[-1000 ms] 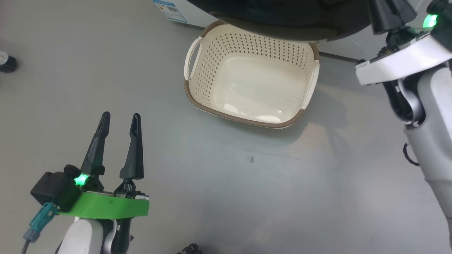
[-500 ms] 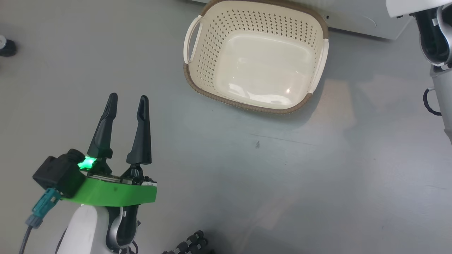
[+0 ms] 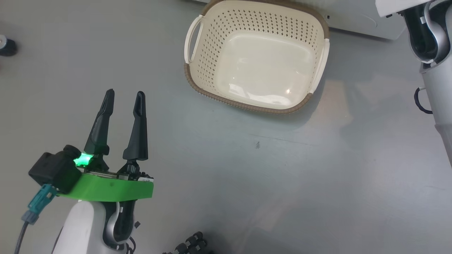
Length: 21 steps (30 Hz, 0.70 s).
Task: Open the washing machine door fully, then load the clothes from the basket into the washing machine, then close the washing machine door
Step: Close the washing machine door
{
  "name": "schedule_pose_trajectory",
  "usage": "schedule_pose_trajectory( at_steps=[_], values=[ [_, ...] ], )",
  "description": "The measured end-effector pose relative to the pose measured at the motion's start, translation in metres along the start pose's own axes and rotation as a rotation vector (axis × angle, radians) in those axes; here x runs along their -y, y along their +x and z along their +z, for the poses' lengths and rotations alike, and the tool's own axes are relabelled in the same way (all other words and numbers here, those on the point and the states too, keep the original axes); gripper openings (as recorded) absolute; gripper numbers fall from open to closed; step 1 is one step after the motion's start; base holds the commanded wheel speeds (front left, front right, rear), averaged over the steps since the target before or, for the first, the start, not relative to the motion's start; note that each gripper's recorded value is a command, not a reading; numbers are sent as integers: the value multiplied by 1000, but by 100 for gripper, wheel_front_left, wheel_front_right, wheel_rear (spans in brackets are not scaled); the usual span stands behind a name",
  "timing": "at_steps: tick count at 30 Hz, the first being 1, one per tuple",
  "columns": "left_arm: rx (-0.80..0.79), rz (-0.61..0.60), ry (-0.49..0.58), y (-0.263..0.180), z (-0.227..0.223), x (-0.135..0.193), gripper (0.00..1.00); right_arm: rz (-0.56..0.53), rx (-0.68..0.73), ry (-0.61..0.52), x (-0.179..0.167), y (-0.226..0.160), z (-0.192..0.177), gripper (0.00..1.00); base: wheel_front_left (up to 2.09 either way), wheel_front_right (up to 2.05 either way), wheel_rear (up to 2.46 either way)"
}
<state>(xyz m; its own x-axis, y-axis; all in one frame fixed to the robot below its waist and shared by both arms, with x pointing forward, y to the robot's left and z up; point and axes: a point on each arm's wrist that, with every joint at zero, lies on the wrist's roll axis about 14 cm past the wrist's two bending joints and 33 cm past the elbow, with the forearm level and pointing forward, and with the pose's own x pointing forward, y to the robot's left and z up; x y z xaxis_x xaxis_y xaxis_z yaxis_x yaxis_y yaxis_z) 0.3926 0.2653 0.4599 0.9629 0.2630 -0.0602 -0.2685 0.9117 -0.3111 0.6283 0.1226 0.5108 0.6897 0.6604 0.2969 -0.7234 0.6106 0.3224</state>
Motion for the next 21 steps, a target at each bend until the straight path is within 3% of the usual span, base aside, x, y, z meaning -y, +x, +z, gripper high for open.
schedule_pose_trajectory(
  at_steps=[10,21],
  values=[
    [46,8,4,-2,16,-5,100,-17,-27,-15,0,-13,6,0,0,0,0],
    [107,-28,35,-3,36,3,100,-34,-99,-3,-14,-53,3,0,0,0,0]
  ],
)
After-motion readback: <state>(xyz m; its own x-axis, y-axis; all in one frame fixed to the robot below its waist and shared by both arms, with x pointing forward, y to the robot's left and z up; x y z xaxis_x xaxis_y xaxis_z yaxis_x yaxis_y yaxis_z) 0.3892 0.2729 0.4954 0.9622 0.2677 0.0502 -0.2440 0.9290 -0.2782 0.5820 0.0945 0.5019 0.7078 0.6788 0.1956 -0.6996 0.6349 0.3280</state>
